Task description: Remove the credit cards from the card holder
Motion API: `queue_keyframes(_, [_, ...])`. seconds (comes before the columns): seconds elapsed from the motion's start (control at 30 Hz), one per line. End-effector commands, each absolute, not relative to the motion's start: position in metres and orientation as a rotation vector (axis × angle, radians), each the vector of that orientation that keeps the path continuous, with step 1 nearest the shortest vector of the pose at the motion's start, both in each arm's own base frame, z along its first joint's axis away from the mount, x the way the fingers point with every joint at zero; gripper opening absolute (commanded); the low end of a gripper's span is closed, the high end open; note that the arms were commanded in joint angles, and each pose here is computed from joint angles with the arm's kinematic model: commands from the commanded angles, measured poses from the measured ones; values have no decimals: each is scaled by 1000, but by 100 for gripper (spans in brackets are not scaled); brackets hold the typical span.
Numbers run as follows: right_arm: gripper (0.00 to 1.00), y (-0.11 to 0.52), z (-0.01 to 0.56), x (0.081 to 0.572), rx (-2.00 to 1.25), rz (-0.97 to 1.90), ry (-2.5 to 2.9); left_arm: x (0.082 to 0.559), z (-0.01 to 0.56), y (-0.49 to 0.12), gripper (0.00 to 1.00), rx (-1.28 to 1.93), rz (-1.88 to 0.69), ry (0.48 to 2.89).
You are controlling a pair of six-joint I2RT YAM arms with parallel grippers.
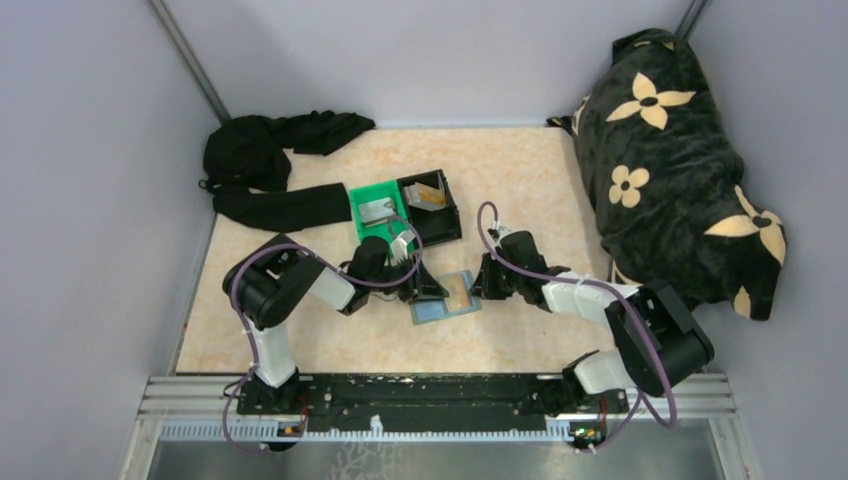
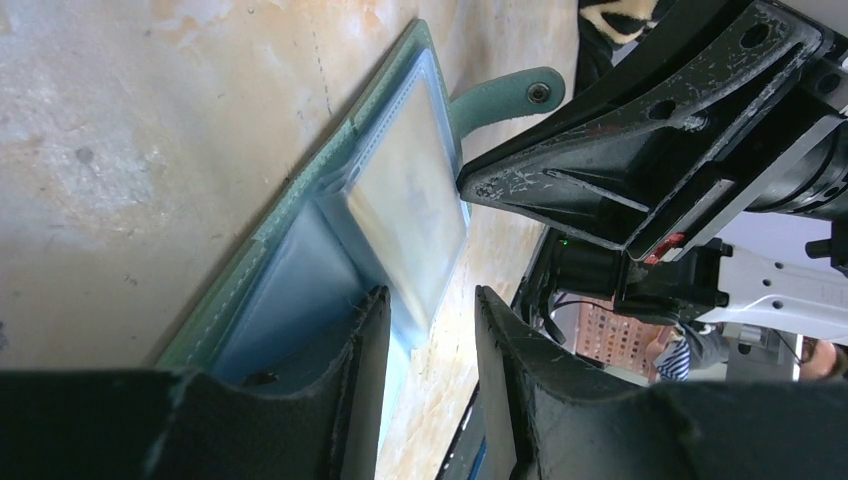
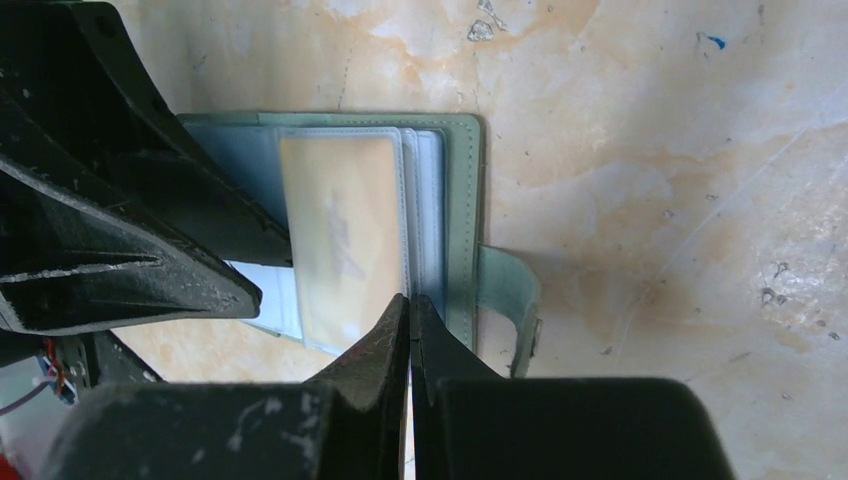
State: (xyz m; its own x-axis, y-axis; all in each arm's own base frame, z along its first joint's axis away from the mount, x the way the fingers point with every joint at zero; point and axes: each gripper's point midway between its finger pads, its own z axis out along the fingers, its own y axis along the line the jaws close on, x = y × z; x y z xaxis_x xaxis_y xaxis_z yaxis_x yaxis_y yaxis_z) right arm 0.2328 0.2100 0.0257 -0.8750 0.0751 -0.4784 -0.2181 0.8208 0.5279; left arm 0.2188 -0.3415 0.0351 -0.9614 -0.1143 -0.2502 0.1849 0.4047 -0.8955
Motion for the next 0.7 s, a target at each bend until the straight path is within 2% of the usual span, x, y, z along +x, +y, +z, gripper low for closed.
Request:
queue_keyframes(0.0, [0, 219, 30, 237, -117, 873, 2468, 225, 50, -351, 43, 93, -1639, 2327])
queue_keyframes(0.67, [0, 258, 31, 222, -209, 955, 2470, 222, 45, -349, 40, 95, -1635, 2337])
